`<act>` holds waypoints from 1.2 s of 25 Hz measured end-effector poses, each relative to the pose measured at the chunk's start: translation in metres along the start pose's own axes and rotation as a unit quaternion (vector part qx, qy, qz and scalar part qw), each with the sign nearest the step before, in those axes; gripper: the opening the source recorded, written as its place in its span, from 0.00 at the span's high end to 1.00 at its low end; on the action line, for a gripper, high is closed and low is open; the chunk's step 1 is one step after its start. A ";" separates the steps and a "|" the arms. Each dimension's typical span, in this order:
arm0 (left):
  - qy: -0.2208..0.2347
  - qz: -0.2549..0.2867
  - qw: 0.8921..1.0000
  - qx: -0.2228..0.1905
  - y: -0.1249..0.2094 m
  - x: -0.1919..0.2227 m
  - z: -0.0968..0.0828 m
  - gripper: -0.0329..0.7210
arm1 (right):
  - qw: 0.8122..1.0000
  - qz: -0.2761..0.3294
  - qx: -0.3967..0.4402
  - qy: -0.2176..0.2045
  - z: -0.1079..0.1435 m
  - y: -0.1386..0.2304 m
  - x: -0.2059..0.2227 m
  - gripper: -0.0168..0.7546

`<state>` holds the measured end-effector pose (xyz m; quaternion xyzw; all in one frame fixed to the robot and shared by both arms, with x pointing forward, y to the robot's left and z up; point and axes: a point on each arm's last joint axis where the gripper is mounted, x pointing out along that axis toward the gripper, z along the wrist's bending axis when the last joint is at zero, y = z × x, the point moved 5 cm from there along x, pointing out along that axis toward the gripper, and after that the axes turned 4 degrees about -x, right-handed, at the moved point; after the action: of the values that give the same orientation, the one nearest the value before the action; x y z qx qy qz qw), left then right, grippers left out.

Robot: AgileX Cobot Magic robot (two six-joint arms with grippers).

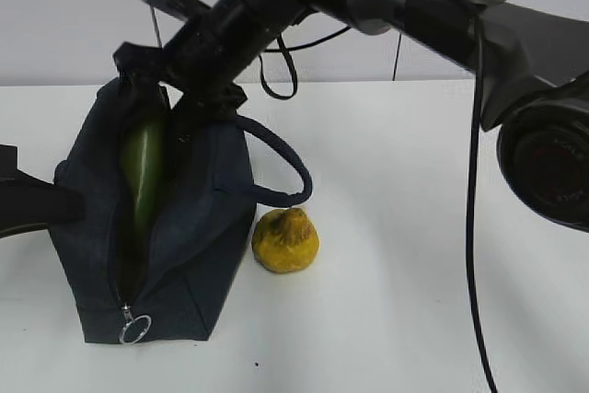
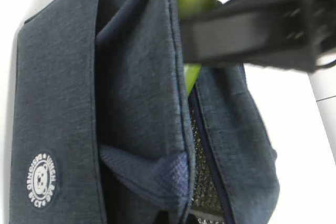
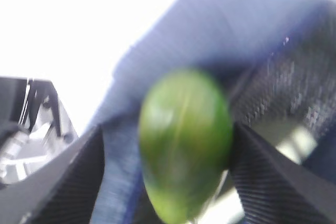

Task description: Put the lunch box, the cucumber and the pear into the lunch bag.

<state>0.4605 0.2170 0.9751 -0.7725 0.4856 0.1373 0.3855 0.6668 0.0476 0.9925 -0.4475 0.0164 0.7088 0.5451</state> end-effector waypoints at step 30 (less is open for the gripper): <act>0.004 0.004 1.000 0.000 0.001 0.000 -0.001 0.97 | 0.929 -0.058 -0.093 0.353 0.050 0.024 -0.220 0.31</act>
<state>0.4592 0.2158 0.9753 -0.7708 0.4907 0.1356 0.3831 0.6186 -0.1038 1.1549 -0.7177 0.1160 0.4702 0.5003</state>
